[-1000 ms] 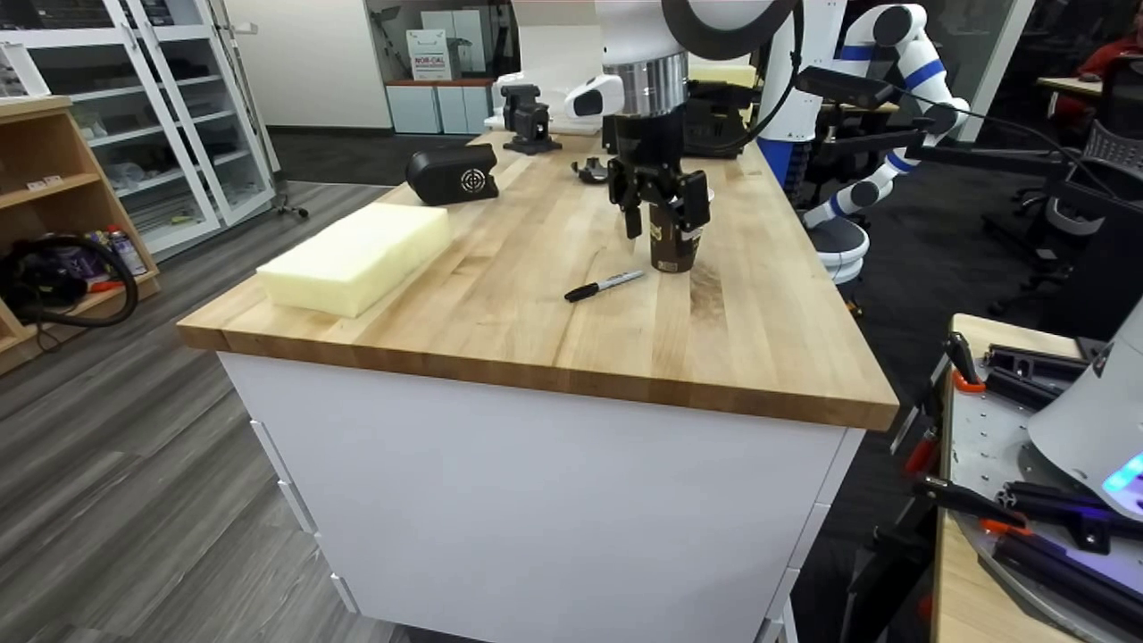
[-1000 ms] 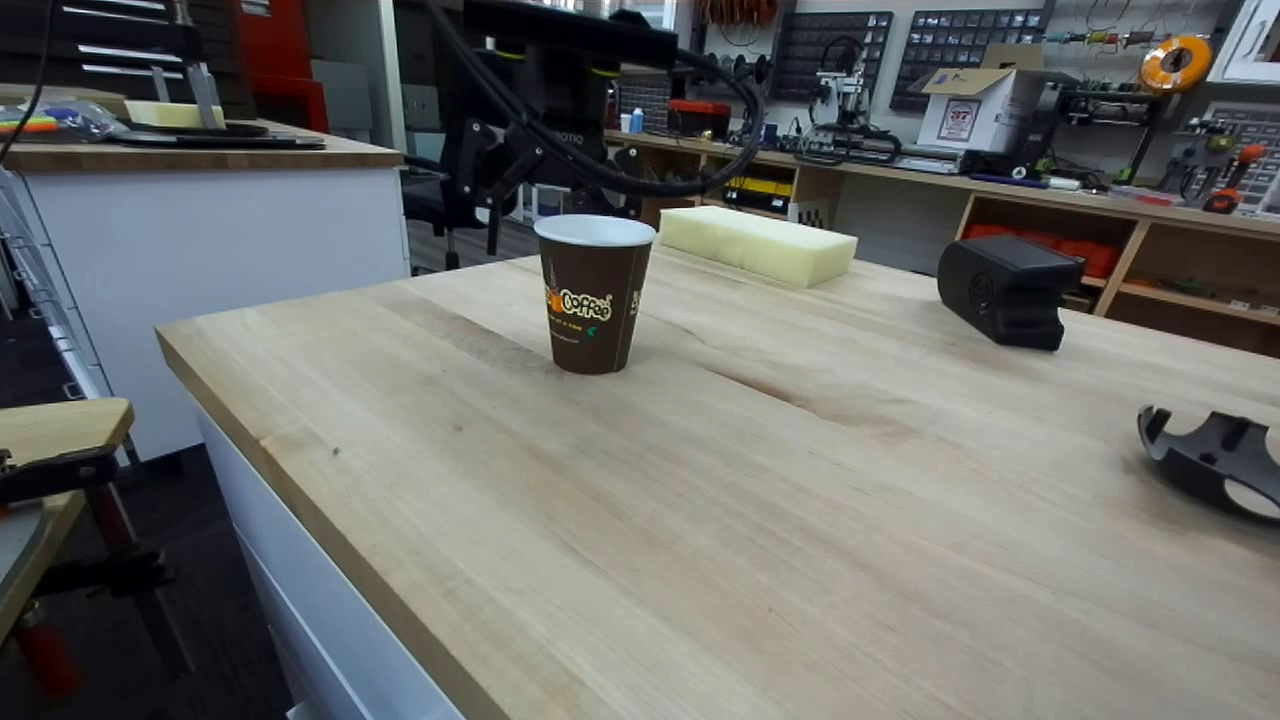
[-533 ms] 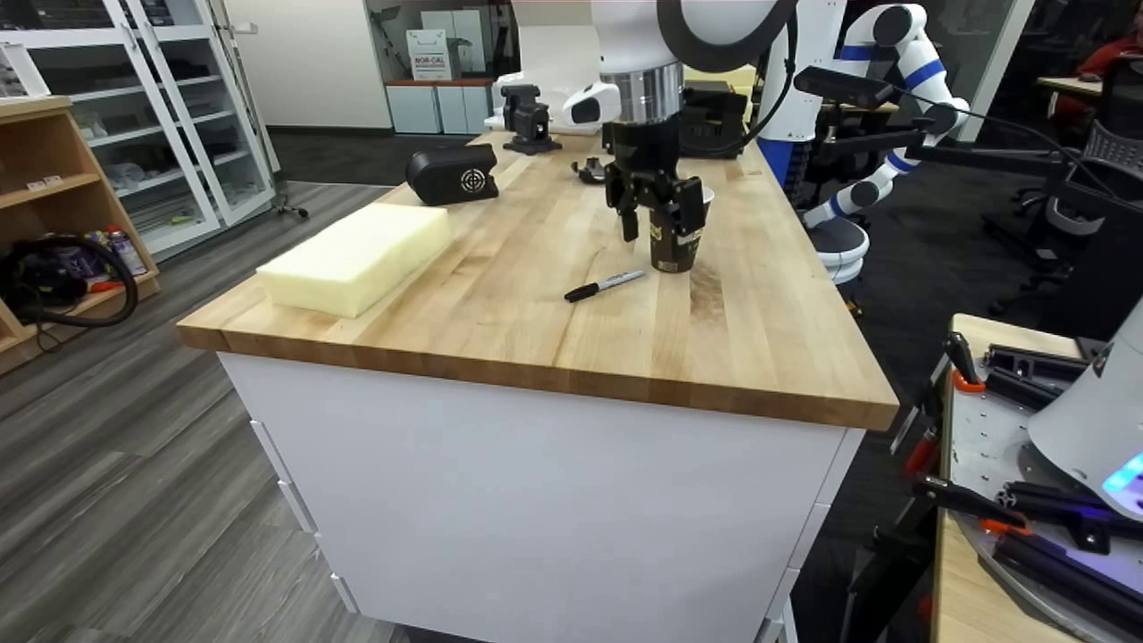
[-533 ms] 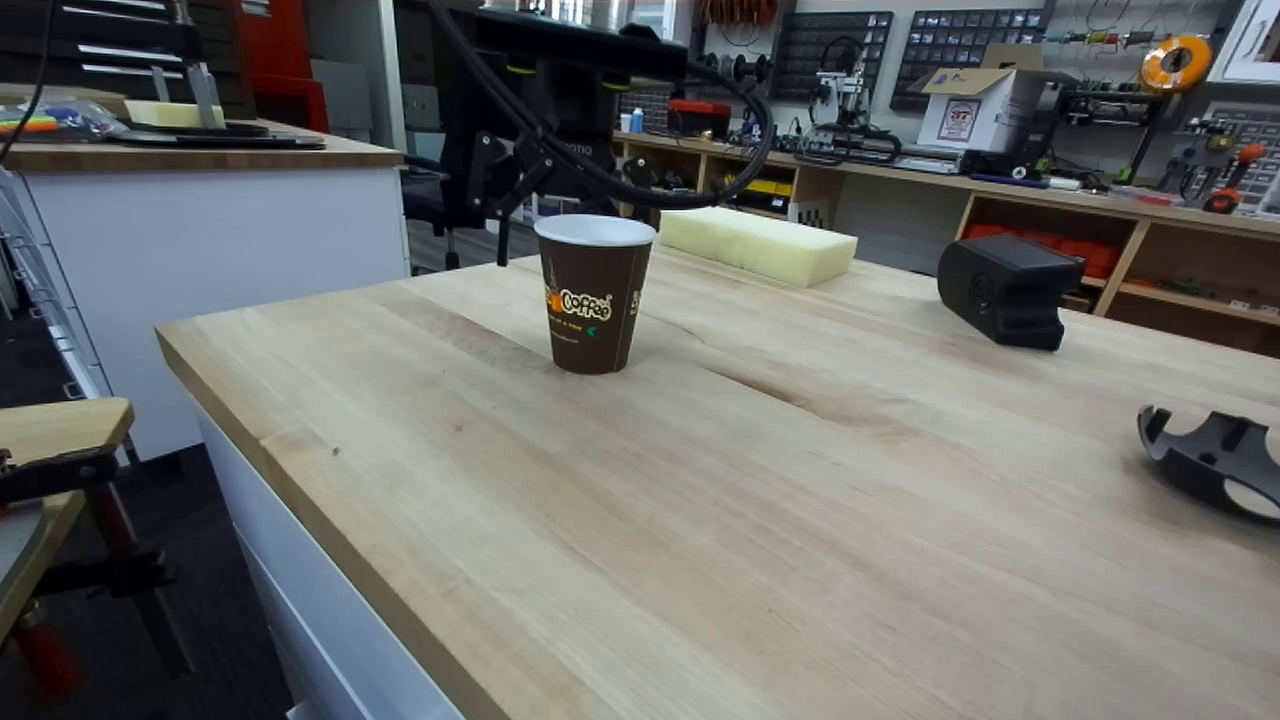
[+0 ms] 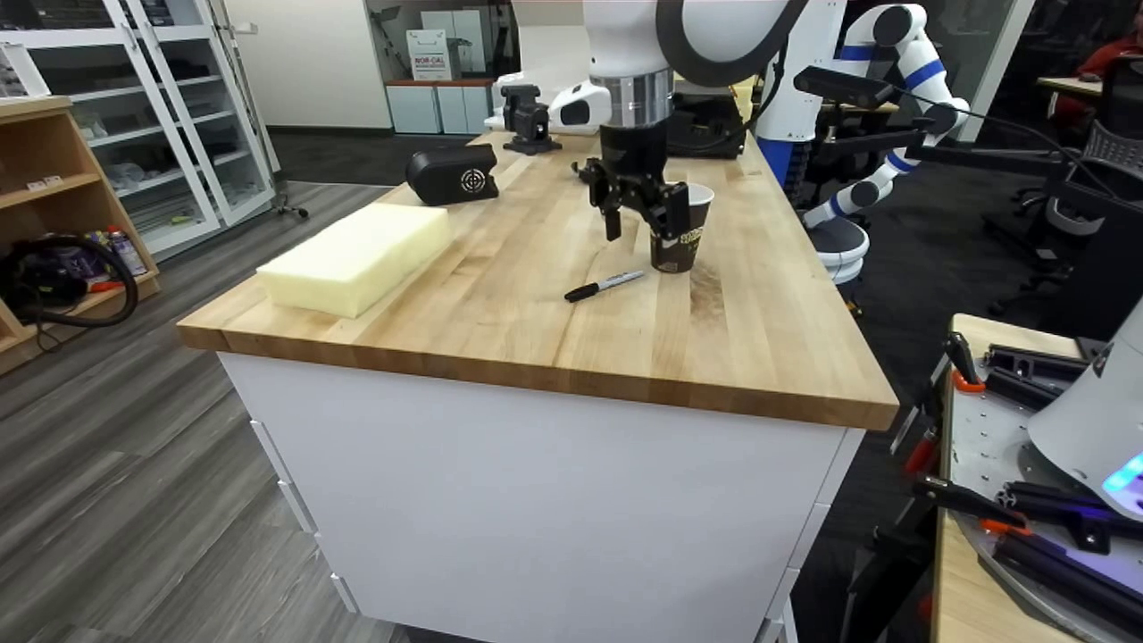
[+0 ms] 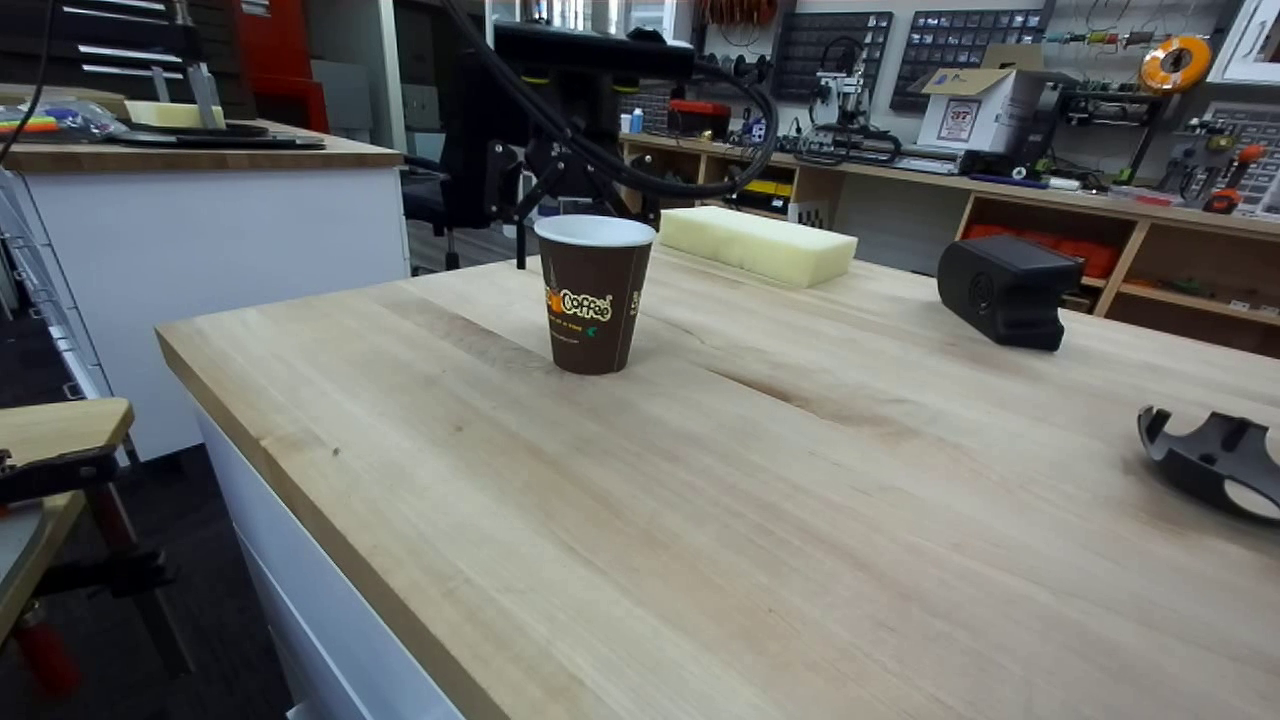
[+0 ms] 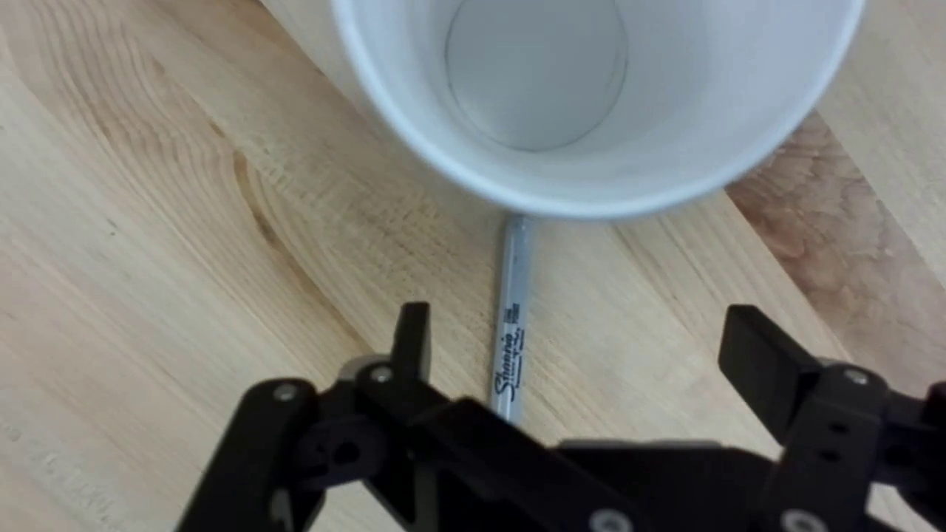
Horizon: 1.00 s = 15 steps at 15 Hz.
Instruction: Put the pen inside the brown coffee cup
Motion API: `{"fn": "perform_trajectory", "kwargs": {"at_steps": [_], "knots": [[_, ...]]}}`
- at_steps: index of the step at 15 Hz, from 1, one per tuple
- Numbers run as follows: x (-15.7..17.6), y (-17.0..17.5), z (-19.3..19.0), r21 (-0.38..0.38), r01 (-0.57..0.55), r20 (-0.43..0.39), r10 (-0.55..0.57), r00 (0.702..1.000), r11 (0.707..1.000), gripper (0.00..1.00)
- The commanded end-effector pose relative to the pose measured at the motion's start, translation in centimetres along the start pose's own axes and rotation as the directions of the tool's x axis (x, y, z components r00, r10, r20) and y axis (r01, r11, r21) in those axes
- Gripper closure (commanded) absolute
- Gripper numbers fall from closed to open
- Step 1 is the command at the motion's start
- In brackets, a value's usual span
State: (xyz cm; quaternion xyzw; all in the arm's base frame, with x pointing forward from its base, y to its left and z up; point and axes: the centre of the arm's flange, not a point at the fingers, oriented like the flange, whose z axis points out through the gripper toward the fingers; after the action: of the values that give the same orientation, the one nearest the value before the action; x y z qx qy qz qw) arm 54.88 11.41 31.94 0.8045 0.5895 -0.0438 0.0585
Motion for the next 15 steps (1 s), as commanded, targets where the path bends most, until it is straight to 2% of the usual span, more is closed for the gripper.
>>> {"fn": "perform_trajectory", "kwargs": {"at_steps": [1, 8, 9, 10, 11, 15], "knots": [[0.6, 1.4, 0.7, -0.036, -0.031, -0.053, 0.029, 0.998, 0.999, 0.00], [0.0, 3.0, 4.0, 0.022, -0.098, -0.127, 0.100, 0.987, 0.995, 0.02], [-0.1, 3.0, 4.3, 0.028, -0.102, -0.129, 0.105, 0.986, 0.994, 0.26], [0.0, 3.1, 4.4, 0.031, -0.108, -0.132, 0.111, 0.985, 0.994, 0.26], [0.0, 3.2, 4.5, 0.032, -0.110, -0.132, 0.113, 0.985, 0.993, 0.32], [0.1, 3.3, 3.8, 0.029, -0.112, -0.128, 0.115, 0.985, 0.993, 0.60]]}}
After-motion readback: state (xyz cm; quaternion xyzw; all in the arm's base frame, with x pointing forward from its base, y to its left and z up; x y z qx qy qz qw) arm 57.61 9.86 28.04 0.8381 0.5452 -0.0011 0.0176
